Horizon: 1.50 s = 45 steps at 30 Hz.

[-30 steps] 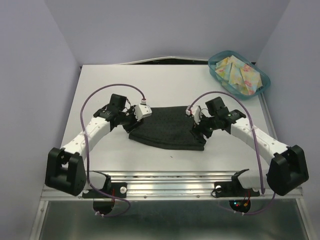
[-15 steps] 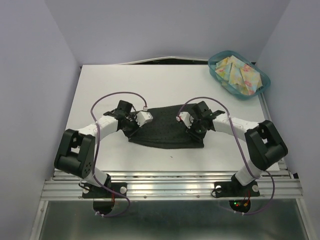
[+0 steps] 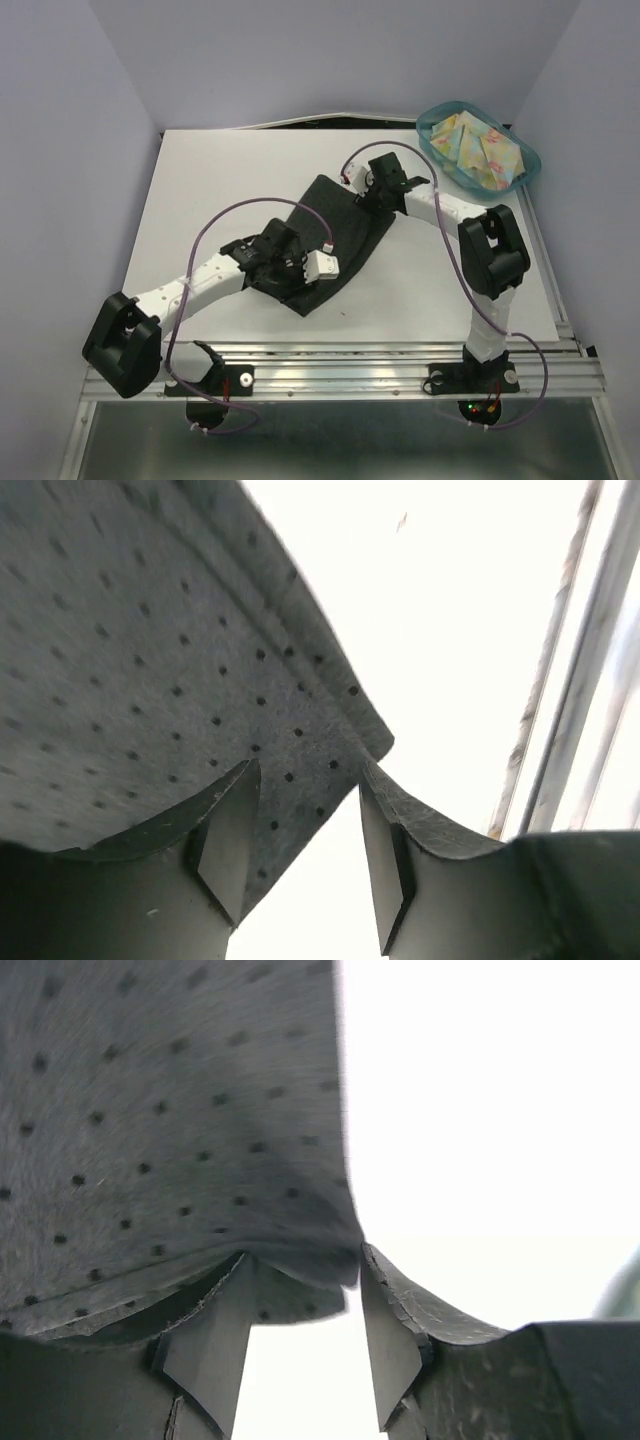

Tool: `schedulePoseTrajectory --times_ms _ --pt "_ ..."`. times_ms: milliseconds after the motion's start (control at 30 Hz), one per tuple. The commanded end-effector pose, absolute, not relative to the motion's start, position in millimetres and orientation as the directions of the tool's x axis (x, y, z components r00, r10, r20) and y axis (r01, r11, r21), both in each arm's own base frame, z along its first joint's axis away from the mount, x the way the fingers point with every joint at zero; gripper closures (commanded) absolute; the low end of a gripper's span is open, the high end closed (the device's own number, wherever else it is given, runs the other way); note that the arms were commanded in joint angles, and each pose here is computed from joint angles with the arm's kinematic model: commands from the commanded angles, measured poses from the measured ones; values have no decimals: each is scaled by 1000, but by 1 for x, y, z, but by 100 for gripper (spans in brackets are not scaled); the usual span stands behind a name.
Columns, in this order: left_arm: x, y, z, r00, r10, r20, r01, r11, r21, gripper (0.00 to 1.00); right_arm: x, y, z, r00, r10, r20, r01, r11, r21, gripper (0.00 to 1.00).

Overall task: Fold and stack the skirts
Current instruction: Fold the skirt

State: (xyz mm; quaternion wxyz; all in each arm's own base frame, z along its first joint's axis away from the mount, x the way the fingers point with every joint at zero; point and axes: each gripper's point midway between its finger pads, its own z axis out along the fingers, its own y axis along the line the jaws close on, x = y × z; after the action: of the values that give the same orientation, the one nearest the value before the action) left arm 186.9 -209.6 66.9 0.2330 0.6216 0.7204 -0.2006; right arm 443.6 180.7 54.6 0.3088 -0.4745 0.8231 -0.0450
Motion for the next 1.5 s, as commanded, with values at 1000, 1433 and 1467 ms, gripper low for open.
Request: schedulePoseTrajectory --times_ms 1000,1433,1467 --pt "223 -142 39 527 816 -235 640 -200 742 49 358 242 10 -762 -510 -399 -634 714 298 49" --pt "220 -161 67 550 773 -316 642 -150 752 100 356 241 17 -724 -547 -421 -678 678 284 51" --pt "221 -163 69 534 775 -338 661 -132 739 100 357 241 19 -716 -554 -426 -686 671 280 51"
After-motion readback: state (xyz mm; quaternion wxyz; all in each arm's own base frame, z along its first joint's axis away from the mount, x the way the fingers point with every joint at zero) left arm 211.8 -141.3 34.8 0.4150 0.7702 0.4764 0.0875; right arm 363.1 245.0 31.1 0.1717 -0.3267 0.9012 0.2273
